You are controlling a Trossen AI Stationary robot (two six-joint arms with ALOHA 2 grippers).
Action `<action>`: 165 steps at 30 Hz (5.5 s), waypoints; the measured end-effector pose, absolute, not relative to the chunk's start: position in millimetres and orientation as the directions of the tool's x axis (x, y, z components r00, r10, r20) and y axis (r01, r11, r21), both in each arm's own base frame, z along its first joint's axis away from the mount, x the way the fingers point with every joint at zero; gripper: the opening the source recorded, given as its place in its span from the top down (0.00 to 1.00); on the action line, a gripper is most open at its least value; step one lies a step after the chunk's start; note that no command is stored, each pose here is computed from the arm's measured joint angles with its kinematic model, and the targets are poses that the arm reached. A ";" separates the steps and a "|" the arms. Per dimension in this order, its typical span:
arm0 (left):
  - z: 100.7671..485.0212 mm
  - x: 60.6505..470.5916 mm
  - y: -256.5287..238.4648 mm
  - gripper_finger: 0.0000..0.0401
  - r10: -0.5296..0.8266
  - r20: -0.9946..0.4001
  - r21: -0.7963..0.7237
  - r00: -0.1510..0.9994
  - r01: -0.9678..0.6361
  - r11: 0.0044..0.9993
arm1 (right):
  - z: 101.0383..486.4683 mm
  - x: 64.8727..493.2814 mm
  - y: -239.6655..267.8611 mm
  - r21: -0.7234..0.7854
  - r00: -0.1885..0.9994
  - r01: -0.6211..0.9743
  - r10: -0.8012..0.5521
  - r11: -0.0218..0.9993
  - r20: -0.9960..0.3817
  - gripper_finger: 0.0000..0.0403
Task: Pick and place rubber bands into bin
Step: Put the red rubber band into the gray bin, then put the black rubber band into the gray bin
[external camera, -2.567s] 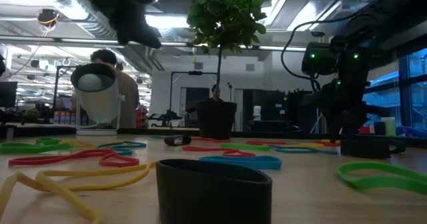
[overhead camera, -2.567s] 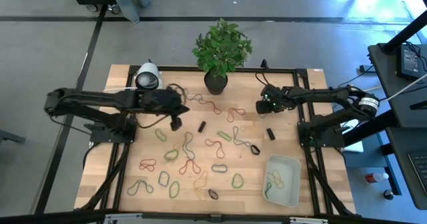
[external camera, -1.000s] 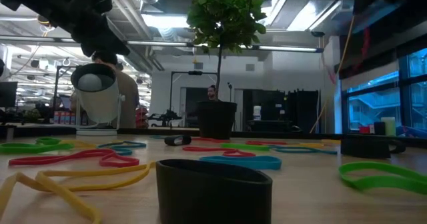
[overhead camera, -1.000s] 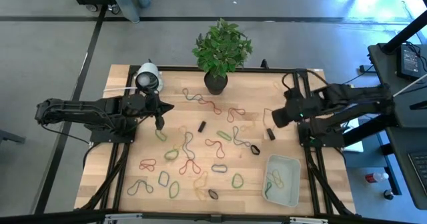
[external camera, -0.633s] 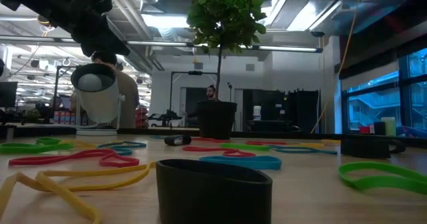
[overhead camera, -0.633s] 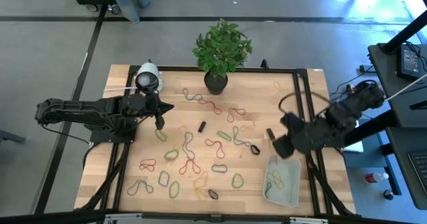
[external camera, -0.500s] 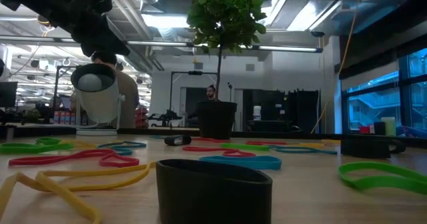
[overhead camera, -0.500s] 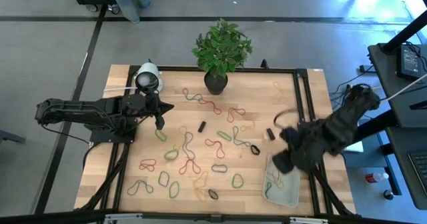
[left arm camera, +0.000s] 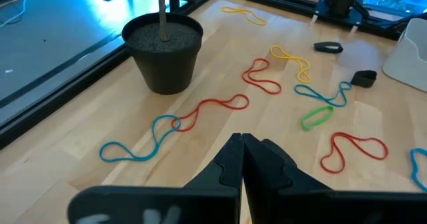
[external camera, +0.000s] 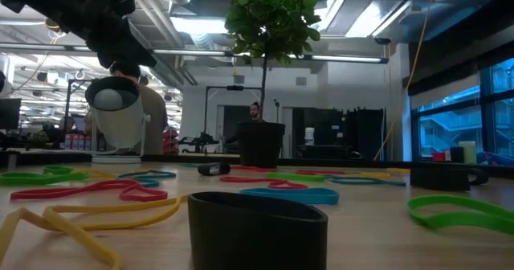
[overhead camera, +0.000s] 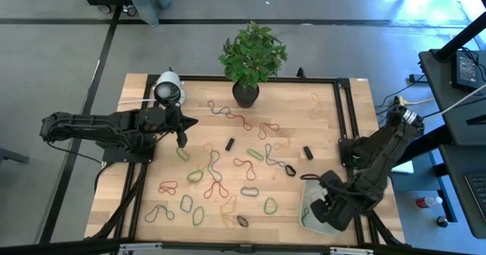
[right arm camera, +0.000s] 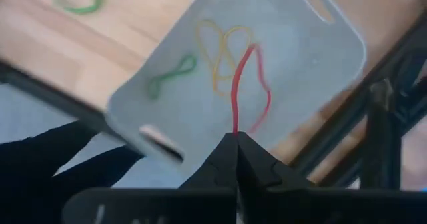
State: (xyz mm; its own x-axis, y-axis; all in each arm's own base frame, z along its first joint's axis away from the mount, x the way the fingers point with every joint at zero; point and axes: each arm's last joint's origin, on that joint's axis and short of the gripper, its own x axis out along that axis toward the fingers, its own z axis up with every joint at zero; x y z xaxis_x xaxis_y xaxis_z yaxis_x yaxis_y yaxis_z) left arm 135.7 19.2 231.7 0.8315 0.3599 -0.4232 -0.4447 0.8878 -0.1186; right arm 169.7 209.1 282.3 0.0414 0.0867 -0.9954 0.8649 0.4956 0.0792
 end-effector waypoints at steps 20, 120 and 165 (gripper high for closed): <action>232.2 136.0 19.2 1.00 0.358 -0.418 -0.137 0.835 -0.448 0.884 | 166.8 167.0 183.1 0.133 0.063 0.875 0.163 0.465 -0.985 0.91; 322.0 430.3 -42.3 0.99 0.168 -0.464 0.021 0.870 -0.179 0.984 | 273.3 94.2 32.0 0.088 0.799 0.078 -0.010 0.993 -0.601 0.96; 168.1 574.0 -164.6 0.99 -0.183 -0.358 -0.065 0.915 0.172 0.983 | 275.1 95.7 32.0 0.088 0.815 0.090 -0.023 0.992 -0.580 0.96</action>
State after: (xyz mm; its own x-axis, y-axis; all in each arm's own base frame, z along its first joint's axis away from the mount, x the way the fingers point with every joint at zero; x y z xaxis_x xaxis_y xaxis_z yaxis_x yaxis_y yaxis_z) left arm 574.0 -164.6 168.1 0.9155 -0.1835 -0.3581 0.1715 0.9830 -0.0652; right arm 95.7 32.0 275.1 0.8146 -0.0228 -0.5795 0.0903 0.9920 0.0880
